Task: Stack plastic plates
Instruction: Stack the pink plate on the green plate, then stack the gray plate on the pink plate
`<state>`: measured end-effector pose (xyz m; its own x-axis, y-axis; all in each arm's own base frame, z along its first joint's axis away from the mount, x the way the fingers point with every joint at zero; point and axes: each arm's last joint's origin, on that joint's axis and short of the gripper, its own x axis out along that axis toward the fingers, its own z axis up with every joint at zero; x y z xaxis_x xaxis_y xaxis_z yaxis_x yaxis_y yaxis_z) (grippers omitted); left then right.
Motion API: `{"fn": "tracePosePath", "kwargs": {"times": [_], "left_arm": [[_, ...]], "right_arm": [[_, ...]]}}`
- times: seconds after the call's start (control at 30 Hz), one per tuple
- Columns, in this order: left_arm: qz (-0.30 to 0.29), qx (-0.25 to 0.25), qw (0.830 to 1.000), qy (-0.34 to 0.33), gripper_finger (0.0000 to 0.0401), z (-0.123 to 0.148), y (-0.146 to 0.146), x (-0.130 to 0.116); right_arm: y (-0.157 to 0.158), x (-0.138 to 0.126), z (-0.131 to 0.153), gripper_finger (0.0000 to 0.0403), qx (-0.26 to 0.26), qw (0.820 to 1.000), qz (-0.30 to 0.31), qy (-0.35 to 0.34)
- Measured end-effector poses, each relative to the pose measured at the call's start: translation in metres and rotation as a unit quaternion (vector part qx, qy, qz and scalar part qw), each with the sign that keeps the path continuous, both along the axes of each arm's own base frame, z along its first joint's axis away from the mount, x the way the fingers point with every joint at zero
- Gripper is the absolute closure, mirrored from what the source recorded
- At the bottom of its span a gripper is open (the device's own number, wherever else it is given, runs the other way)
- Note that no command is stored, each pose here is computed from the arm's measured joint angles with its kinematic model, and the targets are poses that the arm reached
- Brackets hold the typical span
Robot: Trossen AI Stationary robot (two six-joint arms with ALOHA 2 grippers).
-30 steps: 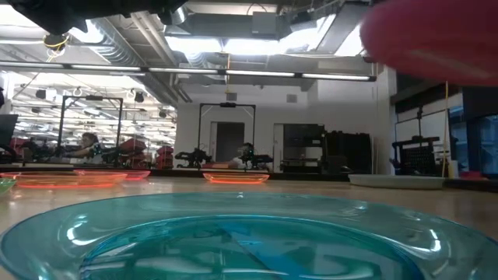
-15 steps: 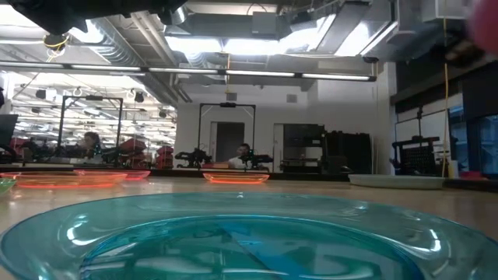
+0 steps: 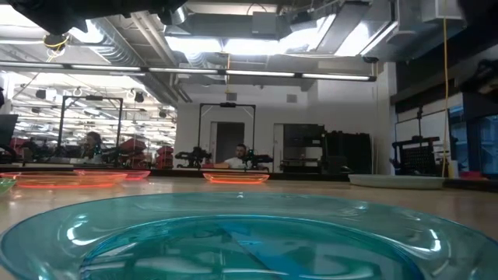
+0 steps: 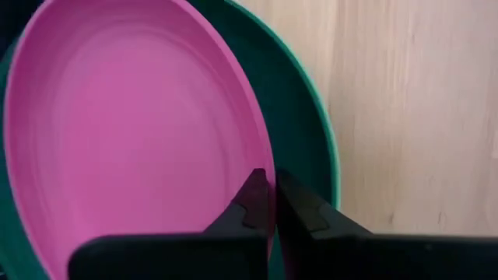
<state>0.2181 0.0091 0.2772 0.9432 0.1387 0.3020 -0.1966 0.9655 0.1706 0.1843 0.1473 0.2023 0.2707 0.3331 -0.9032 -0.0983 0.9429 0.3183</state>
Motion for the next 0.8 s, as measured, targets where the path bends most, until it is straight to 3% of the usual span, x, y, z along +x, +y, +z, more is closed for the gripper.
{"fn": "tracePosePath", "kwargs": {"times": [0.4,0.57,0.67,0.8], "left_arm": [[0.000,0.000,1.000,0.000,0.0395,0.000,0.000,0.000],[-0.001,0.000,1.000,0.000,0.0395,0.000,0.000,0.000],[-0.001,0.000,1.000,0.000,0.0395,0.000,0.000,0.000],[-0.001,0.000,1.000,0.000,0.0395,0.000,0.000,0.000]], "right_arm": [[0.006,0.007,-0.025,0.0374,-0.024,0.998,0.003,0.053],[0.006,0.007,-0.025,0.0336,-0.014,0.997,-0.028,0.068],[0.006,0.006,-0.023,0.0309,0.012,0.995,-0.014,0.098],[0.003,0.011,-0.008,0.0289,0.006,0.995,-0.001,0.097]]}}
